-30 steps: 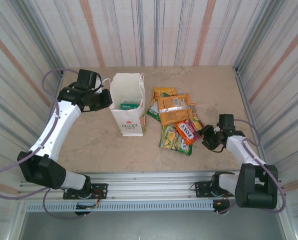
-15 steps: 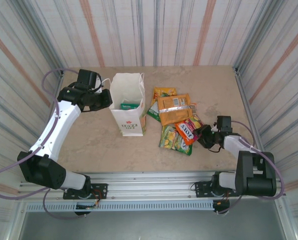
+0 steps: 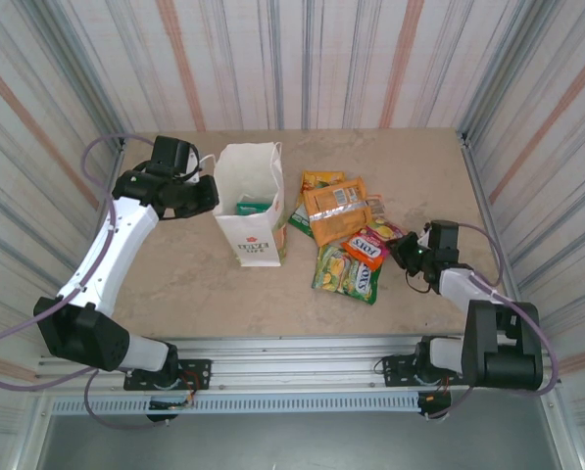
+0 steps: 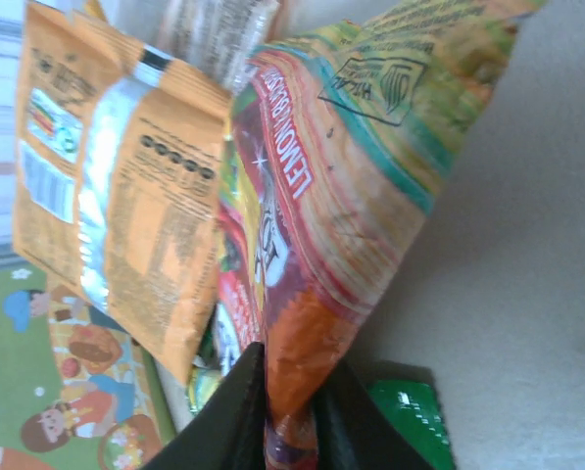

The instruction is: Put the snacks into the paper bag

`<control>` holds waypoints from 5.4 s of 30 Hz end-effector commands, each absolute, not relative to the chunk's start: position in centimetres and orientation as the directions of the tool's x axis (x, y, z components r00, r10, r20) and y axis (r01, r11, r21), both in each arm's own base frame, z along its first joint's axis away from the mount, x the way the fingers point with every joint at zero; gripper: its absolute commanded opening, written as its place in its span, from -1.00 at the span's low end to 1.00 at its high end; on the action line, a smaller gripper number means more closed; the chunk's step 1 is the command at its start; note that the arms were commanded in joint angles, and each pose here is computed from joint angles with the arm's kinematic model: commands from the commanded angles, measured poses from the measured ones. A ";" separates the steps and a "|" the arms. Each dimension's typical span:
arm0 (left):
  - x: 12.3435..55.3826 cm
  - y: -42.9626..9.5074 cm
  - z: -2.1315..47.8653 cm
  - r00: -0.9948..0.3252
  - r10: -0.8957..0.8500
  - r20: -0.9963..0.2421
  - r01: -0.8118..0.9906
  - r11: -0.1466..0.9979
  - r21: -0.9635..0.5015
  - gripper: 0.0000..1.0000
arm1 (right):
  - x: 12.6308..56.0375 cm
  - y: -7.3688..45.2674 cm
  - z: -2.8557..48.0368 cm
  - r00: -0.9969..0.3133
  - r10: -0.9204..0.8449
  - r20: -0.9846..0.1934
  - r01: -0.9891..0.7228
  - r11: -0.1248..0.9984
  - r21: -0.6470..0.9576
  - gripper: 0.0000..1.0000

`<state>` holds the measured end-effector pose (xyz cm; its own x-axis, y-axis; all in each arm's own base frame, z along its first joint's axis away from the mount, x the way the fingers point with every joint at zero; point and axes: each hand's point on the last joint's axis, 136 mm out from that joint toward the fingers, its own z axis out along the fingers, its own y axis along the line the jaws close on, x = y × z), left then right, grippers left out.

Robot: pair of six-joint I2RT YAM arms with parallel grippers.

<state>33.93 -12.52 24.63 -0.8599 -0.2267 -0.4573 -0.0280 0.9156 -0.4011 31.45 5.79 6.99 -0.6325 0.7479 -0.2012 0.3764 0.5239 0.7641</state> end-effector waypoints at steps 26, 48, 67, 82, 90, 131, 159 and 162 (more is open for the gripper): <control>33.2 -12.9 26.5 -0.850 -0.204 -0.485 0.017 0.911 -0.413 -0.83 | 32.6 11.8 29.4 -0.634 0.403 -0.660 -0.104 0.801 0.589 -1.00; 34.0 -13.9 26.9 -0.853 -0.187 -0.487 0.050 0.900 -0.433 -0.83 | 33.0 30.5 51.1 -0.400 0.269 -0.876 -0.653 0.588 0.478 -1.00; 34.2 -14.2 27.0 -0.854 -0.181 -0.488 0.057 0.899 -0.434 -0.83 | 36.7 36.8 35.3 -0.795 0.130 -0.592 -0.343 0.709 0.617 -1.00; 34.0 -13.8 27.0 -0.848 -0.182 -0.498 0.054 0.905 -0.422 -0.55 | 36.3 36.0 35.2 -0.801 0.086 -0.593 -0.323 0.771 0.548 -0.18; 33.3 -13.3 28.3 -0.832 -0.186 -0.523 0.055 0.910 -0.411 -0.23 | 34.5 33.4 39.5 -0.733 0.094 -0.674 -0.375 0.771 0.515 -0.16; 31.0 -12.7 27.6 -0.835 -0.208 -0.509 0.035 0.904 -0.427 0.04 | 20.0 19.2 6.9 -0.802 0.586 0.113 0.567 0.690 0.450 0.05; 31.1 -12.5 28.0 -0.836 -0.198 -0.512 0.036 0.910 -0.412 0.05 | 28.2 11.9 6.4 -0.794 0.585 -0.165 0.467 0.762 0.449 0.14; 31.1 -12.6 27.9 -0.837 -0.199 -0.510 0.037 0.909 -0.416 0.05 | 27.9 11.0 7.6 -0.796 0.578 -0.183 0.450 0.765 0.460 0.13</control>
<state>31.23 -12.44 27.37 -0.8381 -0.2065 -0.5049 0.0266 0.9090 -0.4159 27.38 11.72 5.60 -0.7750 0.6234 -0.1041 0.5226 0.7247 0.4490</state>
